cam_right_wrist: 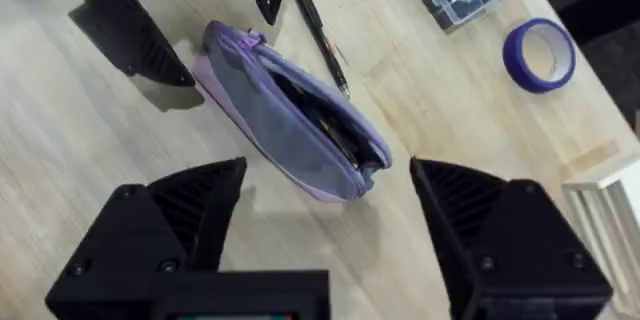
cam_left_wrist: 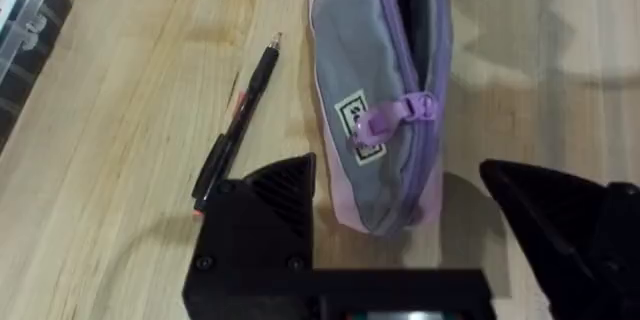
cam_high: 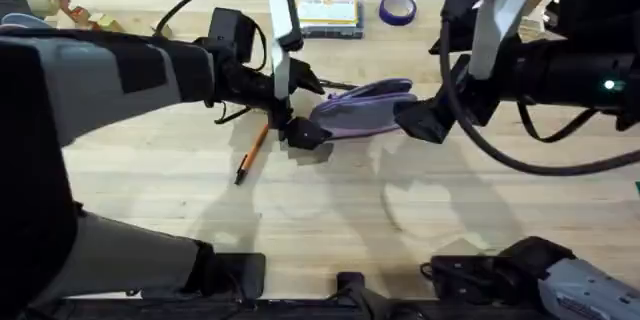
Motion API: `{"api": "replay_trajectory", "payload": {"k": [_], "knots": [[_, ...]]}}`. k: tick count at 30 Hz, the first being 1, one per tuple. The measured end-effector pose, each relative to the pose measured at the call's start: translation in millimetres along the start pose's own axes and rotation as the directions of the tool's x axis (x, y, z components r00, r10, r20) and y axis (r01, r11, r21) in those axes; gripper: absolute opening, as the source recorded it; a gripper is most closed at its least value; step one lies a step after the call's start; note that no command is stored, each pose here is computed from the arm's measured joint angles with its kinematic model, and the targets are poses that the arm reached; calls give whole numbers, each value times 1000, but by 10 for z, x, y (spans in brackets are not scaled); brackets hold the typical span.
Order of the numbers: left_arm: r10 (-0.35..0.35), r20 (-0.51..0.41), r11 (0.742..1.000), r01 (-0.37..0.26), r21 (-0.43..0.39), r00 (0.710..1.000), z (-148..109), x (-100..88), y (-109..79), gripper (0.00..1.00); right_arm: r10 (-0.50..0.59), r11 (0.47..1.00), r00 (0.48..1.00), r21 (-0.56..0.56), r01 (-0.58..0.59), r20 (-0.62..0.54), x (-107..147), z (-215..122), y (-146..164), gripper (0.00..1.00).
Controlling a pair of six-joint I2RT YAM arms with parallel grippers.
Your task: Unzip the bag, pick up the pens from the table one at a time and place them inside, then zip the bag closed.
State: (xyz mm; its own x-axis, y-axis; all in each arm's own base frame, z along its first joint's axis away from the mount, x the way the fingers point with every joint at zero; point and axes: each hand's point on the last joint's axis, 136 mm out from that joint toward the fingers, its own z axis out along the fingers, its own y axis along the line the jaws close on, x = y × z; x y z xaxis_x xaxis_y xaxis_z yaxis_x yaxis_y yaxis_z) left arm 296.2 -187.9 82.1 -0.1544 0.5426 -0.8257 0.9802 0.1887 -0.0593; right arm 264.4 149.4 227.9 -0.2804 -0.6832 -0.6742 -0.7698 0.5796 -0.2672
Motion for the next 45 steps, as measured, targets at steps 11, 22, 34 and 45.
{"api": "replay_trajectory", "payload": {"k": [11, 22, 34, 45], "knots": [[7, 47, 998, -4, -60, 999, -236, -388, 34, 993, -59, 998, 997, -16, 59, 46, -143, -78, 7, 996], [-17, 79, 996, 24, -81, 997, -586, -733, -271, 993, -49, 980, 992, -187, 69, 113, -211, -132, 314, 995], [-18, 82, 996, 25, -85, 996, -641, -775, -334, 993, 7, 969, 996, -247, 14, 84, -249, -161, 206, 993], [-22, 81, 996, 28, -83, 997, -640, -770, -338, 993, -244, 931, 969, -272, 245, 39, -180, 62, 42, 997]]}}
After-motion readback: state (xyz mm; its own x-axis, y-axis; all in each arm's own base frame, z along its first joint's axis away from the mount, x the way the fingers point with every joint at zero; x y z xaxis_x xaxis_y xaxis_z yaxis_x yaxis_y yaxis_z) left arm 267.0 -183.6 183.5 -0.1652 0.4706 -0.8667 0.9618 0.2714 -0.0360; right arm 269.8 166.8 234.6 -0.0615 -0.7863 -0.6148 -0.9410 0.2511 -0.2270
